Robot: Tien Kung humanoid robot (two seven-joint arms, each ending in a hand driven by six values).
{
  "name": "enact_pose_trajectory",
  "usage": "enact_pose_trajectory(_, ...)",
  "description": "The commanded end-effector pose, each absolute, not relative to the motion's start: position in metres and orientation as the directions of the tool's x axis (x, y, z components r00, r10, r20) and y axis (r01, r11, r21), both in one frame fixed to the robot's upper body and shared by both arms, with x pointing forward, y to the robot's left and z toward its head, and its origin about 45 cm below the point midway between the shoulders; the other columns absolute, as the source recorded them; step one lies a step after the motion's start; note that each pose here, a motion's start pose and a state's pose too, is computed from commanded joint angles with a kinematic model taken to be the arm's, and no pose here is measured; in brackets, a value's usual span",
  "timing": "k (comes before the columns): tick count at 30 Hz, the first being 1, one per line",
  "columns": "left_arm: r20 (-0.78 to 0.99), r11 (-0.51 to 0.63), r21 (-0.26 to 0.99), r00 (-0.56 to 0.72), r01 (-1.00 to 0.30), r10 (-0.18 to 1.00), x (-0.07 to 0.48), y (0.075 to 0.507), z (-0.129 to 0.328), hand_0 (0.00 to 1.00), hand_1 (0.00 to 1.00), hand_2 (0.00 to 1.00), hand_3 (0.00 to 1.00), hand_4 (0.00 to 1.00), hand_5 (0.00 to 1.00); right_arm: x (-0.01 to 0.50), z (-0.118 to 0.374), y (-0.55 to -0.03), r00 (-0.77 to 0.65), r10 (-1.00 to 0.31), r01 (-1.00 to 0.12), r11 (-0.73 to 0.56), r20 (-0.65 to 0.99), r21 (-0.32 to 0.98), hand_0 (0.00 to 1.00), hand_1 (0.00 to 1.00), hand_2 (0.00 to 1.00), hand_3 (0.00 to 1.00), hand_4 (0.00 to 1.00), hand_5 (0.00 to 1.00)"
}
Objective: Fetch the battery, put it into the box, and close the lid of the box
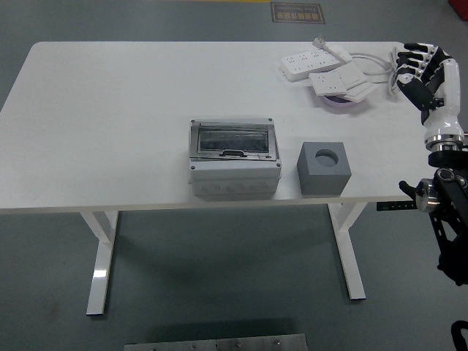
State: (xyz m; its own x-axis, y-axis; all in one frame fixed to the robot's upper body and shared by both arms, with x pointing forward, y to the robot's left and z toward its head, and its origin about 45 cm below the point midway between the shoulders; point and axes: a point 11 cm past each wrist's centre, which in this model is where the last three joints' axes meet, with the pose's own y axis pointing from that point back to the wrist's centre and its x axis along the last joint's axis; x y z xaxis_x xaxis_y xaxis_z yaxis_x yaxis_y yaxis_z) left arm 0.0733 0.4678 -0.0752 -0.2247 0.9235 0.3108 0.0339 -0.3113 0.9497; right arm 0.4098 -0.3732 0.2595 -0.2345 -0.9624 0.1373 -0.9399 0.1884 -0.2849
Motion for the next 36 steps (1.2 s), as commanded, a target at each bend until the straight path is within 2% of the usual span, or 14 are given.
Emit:
enact_pose_trajectory(9,0.318,-0.319,0.947,-0.229,0.037,0.92,0.071,0.471,-0.074,0.661,0.679,0.545,0.534,0.322,0.002,0.411,0.255,-0.368,-0.208,-0.964,-0.954,0.163,0.166,-0.25,0.536,0.533,0.52,0.548,0.589,0.058)
enact_pose_trajectory(10,0.319,-0.319,0.947,-0.229,0.037,0.92,0.071,0.471,-0.074,0.661,0.677,0.545,0.534,0.322,0.002,0.411,0.255,-0.368,-0.206,-0.964,-0.956,0.162,0.167,-0.247,0.585,0.603,0.569,0.602,0.687,0.002)
enact_pose_trajectory(15,0.322,-0.321,0.946,-0.229,0.042,0.919,0.068,0.473,-0.074,0.661,0.677,0.545,0.534,0.322,0.002,0.41,0.25,-0.369,-0.197,-0.965,-0.961,0.156,0.17,-0.228,0.585,0.603,0.569,0.602,0.687,0.002)
enact_pose_trajectory(16,0.322,-0.321,0.946,-0.228,0.043,0.919,0.068,0.473,-0.074,0.662,0.676,0.544,0.534,0.321,0.002,0.41,0.249,-0.369,-0.194,-0.966,-0.963,0.155,0.169,-0.223,0.607,0.634,0.637,0.675,0.865,0.073)
enact_pose_trajectory(21,0.323,-0.322,0.946,-0.228,0.044,0.918,0.068,0.473,-0.074,0.662,0.676,0.544,0.534,0.321,0.002,0.41,0.247,-0.37,-0.185,-0.97,-0.967,0.151,0.157,-0.206,0.607,0.634,0.637,0.675,0.865,0.073)
enact_pose_trajectory(22,0.323,-0.322,0.946,-0.228,0.044,0.918,0.068,0.473,-0.074,0.662,0.677,0.545,0.534,0.322,0.002,0.409,0.247,-0.37,-0.185,-0.971,-0.967,0.152,0.154,-0.206,0.639,0.677,0.784,0.919,0.895,0.108)
enact_pose_trajectory(27,0.321,-0.32,0.946,-0.229,0.043,0.919,0.068,0.472,-0.074,0.662,0.677,0.545,0.534,0.322,0.002,0.409,0.248,-0.373,-0.188,-0.972,-0.966,0.157,0.143,-0.208,0.639,0.677,0.784,0.919,0.895,0.108)
enact_pose_trajectory(28,0.321,-0.32,0.947,-0.23,0.043,0.919,0.068,0.472,-0.074,0.662,0.677,0.545,0.535,0.322,0.002,0.409,0.248,-0.373,-0.189,-0.972,-0.965,0.158,0.141,-0.208,0.762,0.787,0.879,0.998,0.985,0.339)
enact_pose_trajectory(33,0.32,-0.319,0.947,-0.234,0.043,0.918,0.068,0.471,-0.075,0.662,0.677,0.545,0.535,0.322,0.002,0.409,0.249,-0.375,-0.192,-0.972,-0.965,0.162,0.135,-0.207,0.762,0.787,0.879,0.998,0.985,0.339)
enact_pose_trajectory(34,0.32,-0.319,0.947,-0.235,0.043,0.918,0.068,0.471,-0.075,0.668,0.677,0.545,0.535,0.323,0.002,0.408,0.249,-0.376,-0.193,-0.972,-0.965,0.163,0.133,-0.207,0.795,0.814,0.881,0.987,0.998,0.435)
enact_pose_trajectory(36,0.319,-0.319,0.947,-0.237,0.043,0.918,0.068,0.471,-0.075,0.668,0.677,0.545,0.535,0.323,0.002,0.408,0.249,-0.376,-0.194,-0.972,-0.964,0.165,0.131,-0.208,0.795,0.814,0.881,0.987,0.998,0.435)
